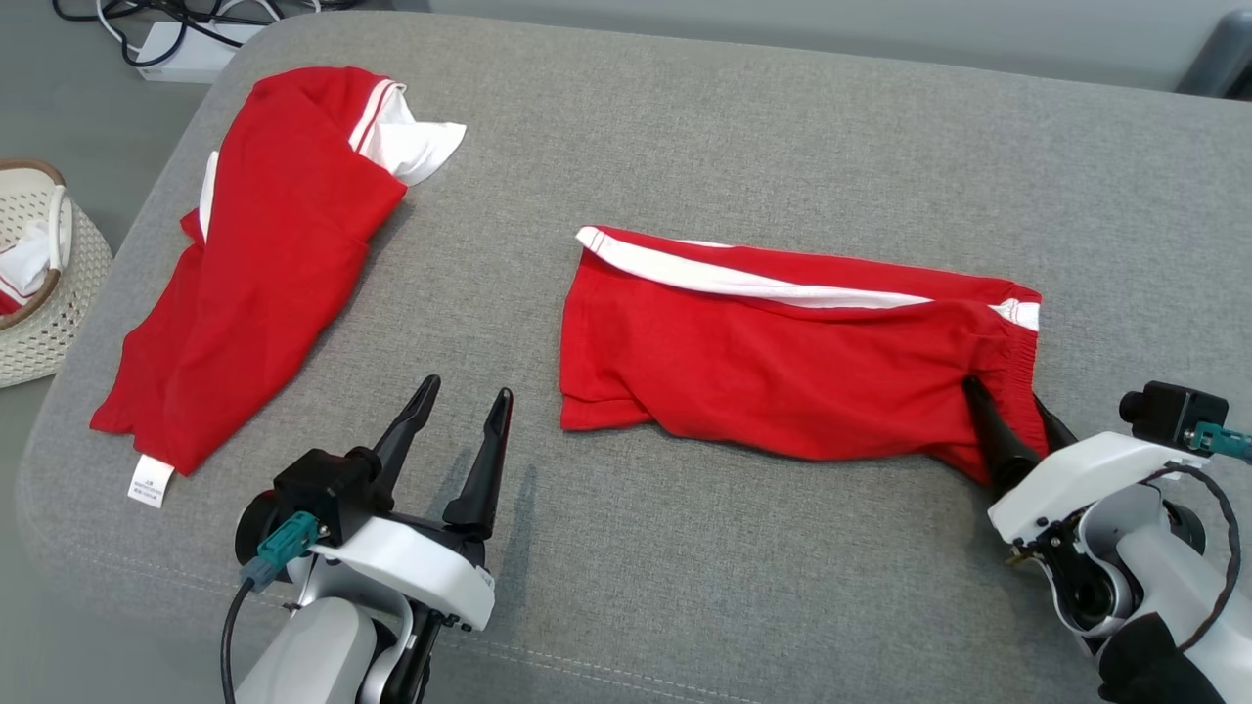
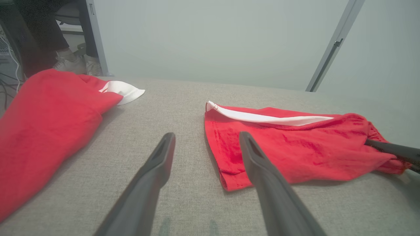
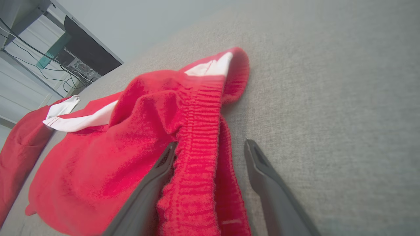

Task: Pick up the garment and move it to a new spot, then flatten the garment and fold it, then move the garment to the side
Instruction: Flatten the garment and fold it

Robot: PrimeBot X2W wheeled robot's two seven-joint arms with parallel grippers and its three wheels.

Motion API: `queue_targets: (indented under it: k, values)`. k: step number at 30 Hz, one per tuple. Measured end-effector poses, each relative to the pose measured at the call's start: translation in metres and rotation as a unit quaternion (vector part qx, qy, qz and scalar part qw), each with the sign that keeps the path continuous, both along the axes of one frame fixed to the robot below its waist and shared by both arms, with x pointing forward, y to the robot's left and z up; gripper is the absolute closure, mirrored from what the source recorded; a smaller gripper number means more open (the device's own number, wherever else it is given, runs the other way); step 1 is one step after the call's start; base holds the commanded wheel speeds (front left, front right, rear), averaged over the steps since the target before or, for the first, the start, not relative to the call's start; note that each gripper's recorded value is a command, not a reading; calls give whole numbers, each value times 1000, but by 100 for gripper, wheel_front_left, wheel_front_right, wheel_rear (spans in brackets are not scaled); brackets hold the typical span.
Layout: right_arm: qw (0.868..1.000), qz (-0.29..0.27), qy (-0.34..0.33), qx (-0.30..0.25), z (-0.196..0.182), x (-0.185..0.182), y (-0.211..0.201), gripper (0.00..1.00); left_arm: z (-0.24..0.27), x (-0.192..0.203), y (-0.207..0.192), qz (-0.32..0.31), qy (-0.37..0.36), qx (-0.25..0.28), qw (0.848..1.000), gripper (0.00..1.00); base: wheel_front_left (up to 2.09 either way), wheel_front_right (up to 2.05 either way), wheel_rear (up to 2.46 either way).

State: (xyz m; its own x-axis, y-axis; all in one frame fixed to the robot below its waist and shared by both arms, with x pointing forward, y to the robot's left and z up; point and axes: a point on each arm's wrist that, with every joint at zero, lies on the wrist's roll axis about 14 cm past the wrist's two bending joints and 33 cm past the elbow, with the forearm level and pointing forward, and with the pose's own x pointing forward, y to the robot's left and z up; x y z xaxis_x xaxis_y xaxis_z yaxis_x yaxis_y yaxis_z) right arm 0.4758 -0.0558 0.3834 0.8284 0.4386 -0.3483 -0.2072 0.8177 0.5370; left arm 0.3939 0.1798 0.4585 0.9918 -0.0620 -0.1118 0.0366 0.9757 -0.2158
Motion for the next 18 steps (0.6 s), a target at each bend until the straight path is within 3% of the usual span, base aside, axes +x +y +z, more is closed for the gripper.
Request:
queue_targets:
  k: [1,2,3,4,5,9,13,18]
  values:
    - [1000,2,4,1,-1,1,2,0,1,0,0,1,-1,-1,1000,0,0,0,0]
    - [1000,4,9,2,-2,2,4,20,1,0,1,3,-1,-2,1000,0,0,0,0]
    - [1000,7,10,4,-1,3,6,52,0,0,1,4,0,-2,1000,0,0,0,0]
    - [1000,10,14,7,-1,4,9,72,-1,0,2,5,1,-2,1000,0,0,0,0]
    - [1000,16,19,8,-2,4,12,100,-1,0,3,5,2,-2,1000,0,0,0,0]
    - [999,34,24,14,0,4,23,100,-2,0,3,7,2,-2,1000,0,0,0,0]
    - [1000,16,10,18,3,8,15,100,0,3,3,6,0,-4,1000,0,0,0,0]
    - [1000,-18,-6,3,7,16,-19,100,1,8,-5,-3,-4,-11,1000,0,0,0,0]
